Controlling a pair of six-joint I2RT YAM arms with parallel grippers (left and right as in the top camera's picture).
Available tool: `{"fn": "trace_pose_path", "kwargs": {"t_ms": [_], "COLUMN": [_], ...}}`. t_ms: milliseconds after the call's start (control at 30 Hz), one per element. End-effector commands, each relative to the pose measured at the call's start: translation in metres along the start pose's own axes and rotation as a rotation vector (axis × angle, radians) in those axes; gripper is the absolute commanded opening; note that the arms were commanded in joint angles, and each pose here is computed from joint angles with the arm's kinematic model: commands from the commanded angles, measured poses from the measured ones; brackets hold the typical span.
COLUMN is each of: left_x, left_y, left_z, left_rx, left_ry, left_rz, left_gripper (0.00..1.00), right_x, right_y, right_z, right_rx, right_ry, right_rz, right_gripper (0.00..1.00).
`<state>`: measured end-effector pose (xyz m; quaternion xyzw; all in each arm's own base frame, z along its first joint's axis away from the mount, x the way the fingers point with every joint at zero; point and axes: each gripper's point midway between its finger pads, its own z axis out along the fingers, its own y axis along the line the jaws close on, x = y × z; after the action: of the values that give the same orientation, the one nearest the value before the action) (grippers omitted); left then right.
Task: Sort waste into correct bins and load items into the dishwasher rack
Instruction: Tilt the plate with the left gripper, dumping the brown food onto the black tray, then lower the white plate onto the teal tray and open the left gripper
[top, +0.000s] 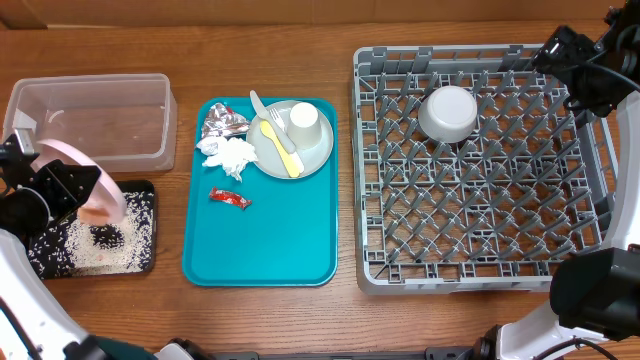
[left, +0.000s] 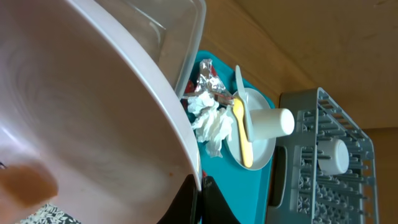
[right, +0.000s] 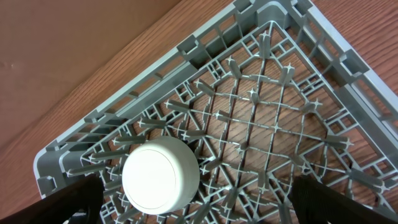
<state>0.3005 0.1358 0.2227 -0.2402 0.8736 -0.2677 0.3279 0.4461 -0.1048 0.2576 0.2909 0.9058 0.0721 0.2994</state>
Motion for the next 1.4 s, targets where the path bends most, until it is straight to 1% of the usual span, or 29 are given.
{"fn": "trace_pose_path", "kwargs": {"t_ms": [0,100,267,433,567,667,767,867,1000,1167,1200,1367], "left_x": [0.002,0.002,0.004,-0.002,-0.010,-0.010,-0.001,0.020,0.064,0.120,0.136,0.177], "left_y": [0.005,0.006,0.021,0.009,-0.014,-0.050,-0.084,-0.116,-0.146,-0.162,-0.166,-0.171], "left_z": [0.004,0.004,0.003,-0.005,-0.021,-0.037,-0.042,-0.036,-0.014,0.017,0.029,0.070], "left_rx": [0.028,0.020,-0.071,-0.051,-0.049,-0.039,-0.017,-0.002,-0.042,-0.154,-0.195,-0.307], "left_ry": [0.011,0.010,0.019,-0.005,-0.042,-0.070,-0.073,-0.029,0.111,0.286,0.329,0.438], "left_rz": [-0.030,-0.038,-0.092,-0.074,-0.019,0.072,0.173,0.280,0.366,0.416,0.440,0.494], "left_gripper": [0.04,0.04,0.04,0.04,0.04,0.04,0.04,0.04,0.04,0.04,0.04,0.04], "right_x": [-0.008,-0.008,-0.008,-0.008,-0.008,-0.008,-0.008,-0.008,-0.008,-0.008,-0.008,-0.008], "right_y": [0.003,0.003,0.003,0.003,0.003,0.003,0.003,0.003,0.003,0.003,0.003,0.003], "right_z": [-0.018,-0.018,-0.018,-0.018,-0.018,-0.018,-0.018,-0.018,-0.018,-0.018,-0.018,-0.018], "right_rx": [-0.008,-0.008,-0.009,-0.008,-0.008,-0.008,-0.008,-0.009,-0.009,-0.009,-0.008,-0.008], "right_ry": [-0.049,-0.049,-0.049,-0.049,-0.049,-0.049,-0.049,-0.049,-0.049,-0.049,-0.049,-0.049], "right_rz": [0.000,0.000,0.000,0.000,0.000,0.000,0.000,0.000,0.000,0.000,0.000,0.000], "right_gripper": [1.00,1.00,1.00,1.00,1.00,1.00,1.00,1.00,1.00,1.00,1.00,1.00]}}
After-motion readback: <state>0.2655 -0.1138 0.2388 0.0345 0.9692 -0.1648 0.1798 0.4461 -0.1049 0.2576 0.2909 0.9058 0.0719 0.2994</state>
